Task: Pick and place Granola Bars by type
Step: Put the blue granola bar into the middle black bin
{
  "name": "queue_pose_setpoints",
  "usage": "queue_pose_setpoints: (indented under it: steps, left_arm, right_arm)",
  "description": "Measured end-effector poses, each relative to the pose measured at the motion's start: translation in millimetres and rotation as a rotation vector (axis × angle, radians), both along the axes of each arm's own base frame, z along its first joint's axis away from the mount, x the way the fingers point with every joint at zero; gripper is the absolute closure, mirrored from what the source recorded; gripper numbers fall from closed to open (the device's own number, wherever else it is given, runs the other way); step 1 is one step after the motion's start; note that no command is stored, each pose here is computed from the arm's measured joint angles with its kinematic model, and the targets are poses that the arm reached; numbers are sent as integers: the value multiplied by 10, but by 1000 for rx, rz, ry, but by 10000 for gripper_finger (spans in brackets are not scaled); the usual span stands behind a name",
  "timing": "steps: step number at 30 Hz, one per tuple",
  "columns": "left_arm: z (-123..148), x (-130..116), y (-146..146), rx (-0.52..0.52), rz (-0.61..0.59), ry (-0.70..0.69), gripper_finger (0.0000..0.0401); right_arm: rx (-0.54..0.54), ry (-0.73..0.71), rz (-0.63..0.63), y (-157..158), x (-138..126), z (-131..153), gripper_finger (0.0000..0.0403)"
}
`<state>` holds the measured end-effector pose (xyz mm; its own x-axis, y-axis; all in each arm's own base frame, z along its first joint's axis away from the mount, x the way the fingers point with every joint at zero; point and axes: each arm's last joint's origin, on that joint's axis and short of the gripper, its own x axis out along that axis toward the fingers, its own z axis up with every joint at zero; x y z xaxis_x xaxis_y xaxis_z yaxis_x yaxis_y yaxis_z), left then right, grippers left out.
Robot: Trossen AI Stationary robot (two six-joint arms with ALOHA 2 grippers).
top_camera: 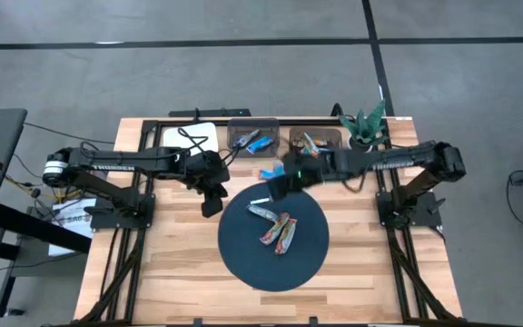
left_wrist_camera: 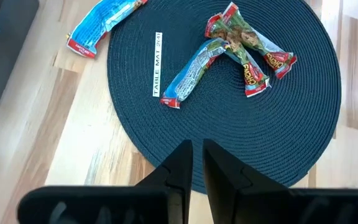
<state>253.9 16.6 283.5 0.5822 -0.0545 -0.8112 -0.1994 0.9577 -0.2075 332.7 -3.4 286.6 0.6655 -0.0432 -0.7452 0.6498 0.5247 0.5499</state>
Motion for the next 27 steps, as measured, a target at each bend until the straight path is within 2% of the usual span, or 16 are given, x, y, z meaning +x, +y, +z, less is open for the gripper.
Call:
queue_pose_setpoints:
  steps: [3,9,14,18,21,27]
  left_arm:
    - [8,11,1,-22,35,-11,372]
    - [60,78,10,-88,145,-93,372]
    - [119,138,24,-136,241,-179,372]
    - [162,177,38,-150,307,-241,372]
    - [189,198,48,-155,342,-279,372]
    - [203,207,64,-174,384,-300,372]
  right_arm:
    - [-101,-36,45,-353,19,128,399]
    - [-308,-38,38,-1059,-108,304,399]
    - [-443,-51,101,-1443,-174,359,399]
    - [-443,-97,190,-1587,-117,285,398]
    - [-408,-49,254,-1664,-63,98,399]
    - [-452,-2,345,-1777,190,-61,394]
